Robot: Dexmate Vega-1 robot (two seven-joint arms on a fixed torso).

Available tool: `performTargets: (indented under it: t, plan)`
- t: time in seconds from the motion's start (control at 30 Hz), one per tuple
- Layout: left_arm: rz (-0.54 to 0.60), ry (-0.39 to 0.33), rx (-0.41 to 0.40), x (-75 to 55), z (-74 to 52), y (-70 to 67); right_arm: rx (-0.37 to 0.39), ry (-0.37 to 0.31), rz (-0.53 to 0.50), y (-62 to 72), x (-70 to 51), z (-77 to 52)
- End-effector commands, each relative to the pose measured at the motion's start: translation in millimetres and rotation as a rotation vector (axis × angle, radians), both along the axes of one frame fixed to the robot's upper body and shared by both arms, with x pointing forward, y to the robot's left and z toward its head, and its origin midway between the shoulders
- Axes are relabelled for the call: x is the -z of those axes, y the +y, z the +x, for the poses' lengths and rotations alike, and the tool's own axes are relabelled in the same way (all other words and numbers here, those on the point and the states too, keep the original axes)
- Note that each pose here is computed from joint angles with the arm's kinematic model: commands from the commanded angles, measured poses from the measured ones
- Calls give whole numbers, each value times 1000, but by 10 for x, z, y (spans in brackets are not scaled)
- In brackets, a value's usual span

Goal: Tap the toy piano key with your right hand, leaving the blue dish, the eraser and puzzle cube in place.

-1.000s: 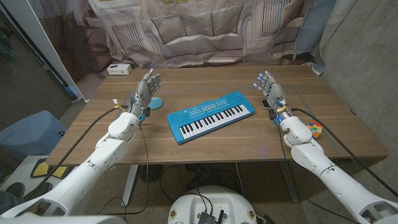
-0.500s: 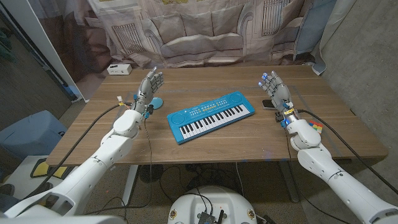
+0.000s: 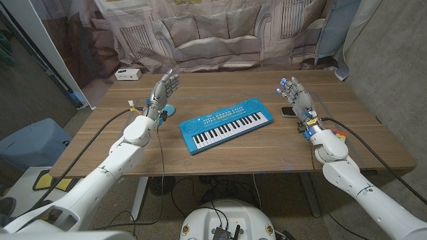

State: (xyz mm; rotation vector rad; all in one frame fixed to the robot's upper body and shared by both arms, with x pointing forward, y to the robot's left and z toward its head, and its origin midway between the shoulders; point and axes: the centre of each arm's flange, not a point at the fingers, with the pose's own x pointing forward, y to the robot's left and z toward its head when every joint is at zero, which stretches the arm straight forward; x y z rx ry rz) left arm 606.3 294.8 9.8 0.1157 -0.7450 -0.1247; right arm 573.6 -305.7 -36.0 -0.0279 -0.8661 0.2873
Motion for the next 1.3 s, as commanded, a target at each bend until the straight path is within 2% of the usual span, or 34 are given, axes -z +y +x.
performTargets:
  t: [0.03,0.3,0.53,0.67,1.3]
  plan:
    - [14,-25,-20,-6,-181,-23,17,-29,-42,11,76,-177]
    - [-3,-48,10,30,-147,-56,45,-42,-34,-1,164,-369]
    - [7,-40,23,70,-135,-109,84,-53,-49,-19,245,-470]
    - [4,-18,36,138,-111,-131,94,-57,-40,-46,276,-511]
    - [17,-31,17,162,-213,-174,107,-73,-80,-49,420,-728]
